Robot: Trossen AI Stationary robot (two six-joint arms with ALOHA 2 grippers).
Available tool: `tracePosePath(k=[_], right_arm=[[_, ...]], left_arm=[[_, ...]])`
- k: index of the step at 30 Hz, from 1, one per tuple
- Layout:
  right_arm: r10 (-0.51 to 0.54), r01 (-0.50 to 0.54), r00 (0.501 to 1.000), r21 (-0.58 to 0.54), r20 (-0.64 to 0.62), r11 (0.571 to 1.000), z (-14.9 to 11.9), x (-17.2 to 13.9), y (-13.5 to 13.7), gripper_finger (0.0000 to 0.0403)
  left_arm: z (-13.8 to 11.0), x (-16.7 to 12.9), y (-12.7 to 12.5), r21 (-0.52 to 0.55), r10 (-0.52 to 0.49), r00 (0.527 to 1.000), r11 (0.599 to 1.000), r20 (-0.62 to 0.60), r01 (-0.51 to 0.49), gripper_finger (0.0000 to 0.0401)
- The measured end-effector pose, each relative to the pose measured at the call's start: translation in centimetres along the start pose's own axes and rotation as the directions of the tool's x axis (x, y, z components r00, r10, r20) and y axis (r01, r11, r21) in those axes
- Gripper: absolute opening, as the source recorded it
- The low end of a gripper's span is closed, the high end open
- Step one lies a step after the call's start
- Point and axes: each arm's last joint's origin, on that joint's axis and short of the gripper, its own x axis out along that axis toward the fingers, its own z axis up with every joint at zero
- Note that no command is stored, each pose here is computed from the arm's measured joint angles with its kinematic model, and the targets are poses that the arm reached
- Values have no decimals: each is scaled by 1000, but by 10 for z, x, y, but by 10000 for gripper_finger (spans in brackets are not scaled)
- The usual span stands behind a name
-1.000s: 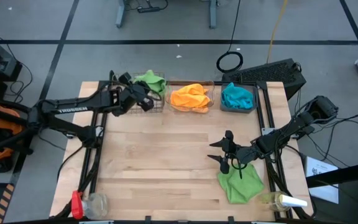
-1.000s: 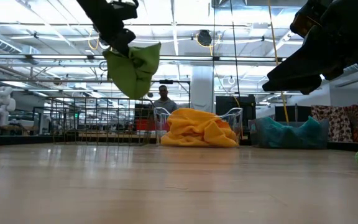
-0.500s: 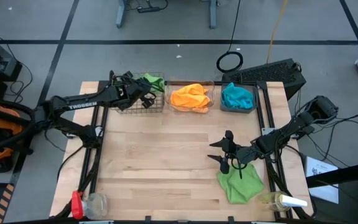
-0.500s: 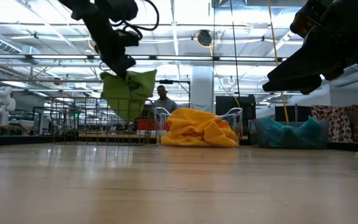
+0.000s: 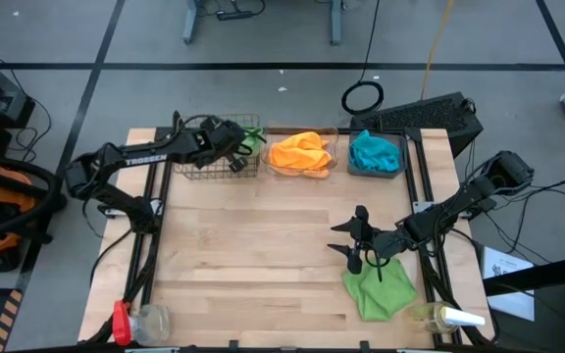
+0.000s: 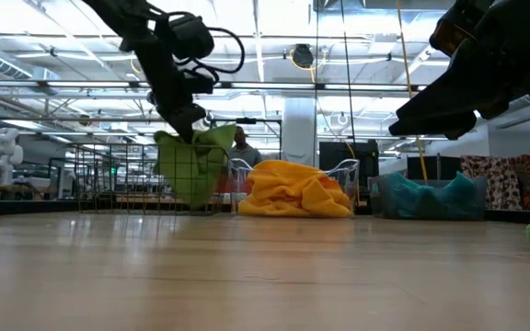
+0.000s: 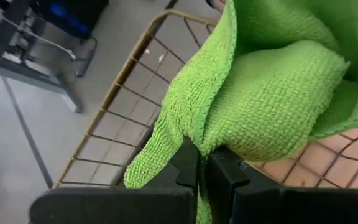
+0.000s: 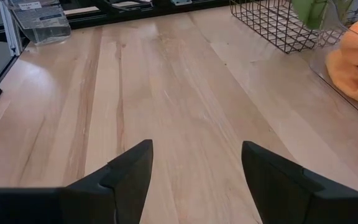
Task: Sort microfiber towel by color & place in baskets
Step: Put the top green microfiber towel into the wire basket
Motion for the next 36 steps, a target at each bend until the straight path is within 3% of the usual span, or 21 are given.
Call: tracePosePath(k=[10, 18, 36], right_arm=[[-4, 4, 1000, -1, -8, 1000, -1, 0, 0, 238], [-9, 9, 1000, -3, -18, 1000, -2, 0, -1, 238], [-10, 10, 1000, -1, -21, 1000, -2, 0, -1, 238]], left_arm=[[-10, 18, 12, -74, -72, 992, 995, -99, 65, 17], [-16, 22, 20, -115, -197, 973, 976, -120, 183, 17], [-20, 30, 34, -199, -241, 963, 956, -123, 214, 17]])
